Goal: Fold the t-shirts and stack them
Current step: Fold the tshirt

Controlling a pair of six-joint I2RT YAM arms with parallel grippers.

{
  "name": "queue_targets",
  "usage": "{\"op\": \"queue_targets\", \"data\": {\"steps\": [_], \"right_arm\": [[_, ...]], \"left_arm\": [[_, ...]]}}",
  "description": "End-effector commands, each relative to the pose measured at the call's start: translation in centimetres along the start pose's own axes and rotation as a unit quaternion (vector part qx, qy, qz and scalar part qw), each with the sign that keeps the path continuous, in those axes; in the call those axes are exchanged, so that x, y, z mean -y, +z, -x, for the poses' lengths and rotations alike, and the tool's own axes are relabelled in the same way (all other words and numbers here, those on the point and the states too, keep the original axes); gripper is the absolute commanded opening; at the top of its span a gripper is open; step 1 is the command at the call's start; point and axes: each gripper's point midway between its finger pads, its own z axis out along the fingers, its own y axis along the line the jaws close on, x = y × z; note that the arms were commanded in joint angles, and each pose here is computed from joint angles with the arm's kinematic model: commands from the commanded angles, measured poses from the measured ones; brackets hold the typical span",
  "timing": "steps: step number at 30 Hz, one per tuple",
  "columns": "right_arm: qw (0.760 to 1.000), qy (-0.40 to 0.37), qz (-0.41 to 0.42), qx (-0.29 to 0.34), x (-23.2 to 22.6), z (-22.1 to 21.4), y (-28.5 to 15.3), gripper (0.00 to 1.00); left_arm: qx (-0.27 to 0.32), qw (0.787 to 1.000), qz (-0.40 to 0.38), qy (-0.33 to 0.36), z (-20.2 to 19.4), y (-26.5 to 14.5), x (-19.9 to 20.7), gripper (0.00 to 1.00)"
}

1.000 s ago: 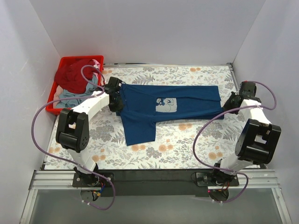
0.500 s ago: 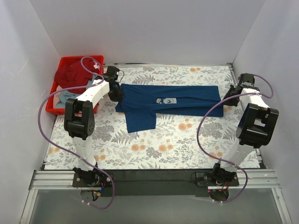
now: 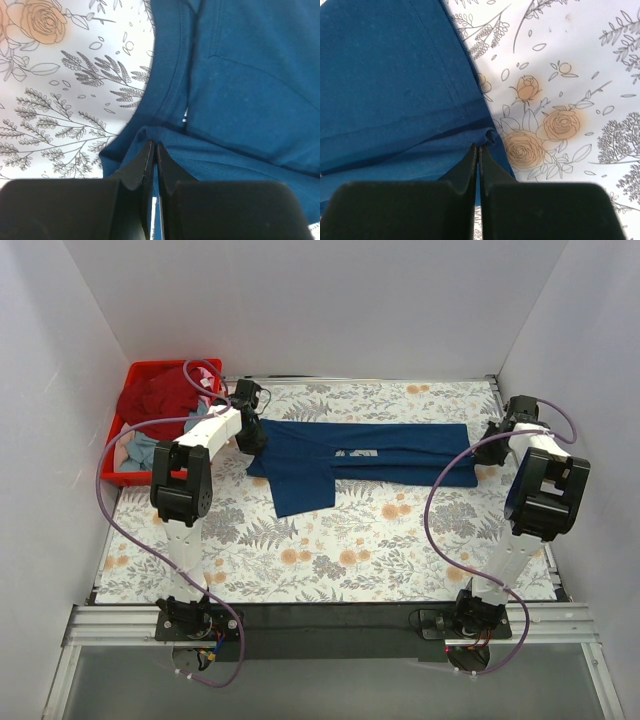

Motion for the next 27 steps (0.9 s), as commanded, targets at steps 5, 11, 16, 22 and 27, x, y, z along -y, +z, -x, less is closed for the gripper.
{"op": "queue_targets", "data": {"steps": [5, 11, 16, 22, 27], "right_arm": [[0.999, -0.021, -0.014, 0.026, -0.1, 2.3, 0.0, 0.03], [0.998, -0.039, -0.020, 0.033, -0.6, 2.3, -1.0, 0.43], [0.996, -0.076, -0.010, 0.048, -3.6, 1.8, -3.2, 0.55], [0.988, -0.136, 0.033, 0.072, -9.2, -1.8, -6.9, 0.67], [0.979, -0.188, 0.039, 0.065, -11.1, -7.0, -7.9, 0.73]], "left_arm": [[0.044, 0.999, 0.018, 0.004, 2.2, -0.1, -0.7, 0.00], [0.056, 0.998, 0.012, 0.000, 2.6, -1.1, -0.6, 0.22], [0.074, 0.997, 0.005, -0.002, 2.2, -3.7, -0.5, 0.36], [0.080, 0.996, 0.000, 0.025, -2.7, -7.4, -0.5, 0.58], [0.053, 0.997, -0.021, 0.051, -8.9, -9.1, 0.8, 0.59]]}}
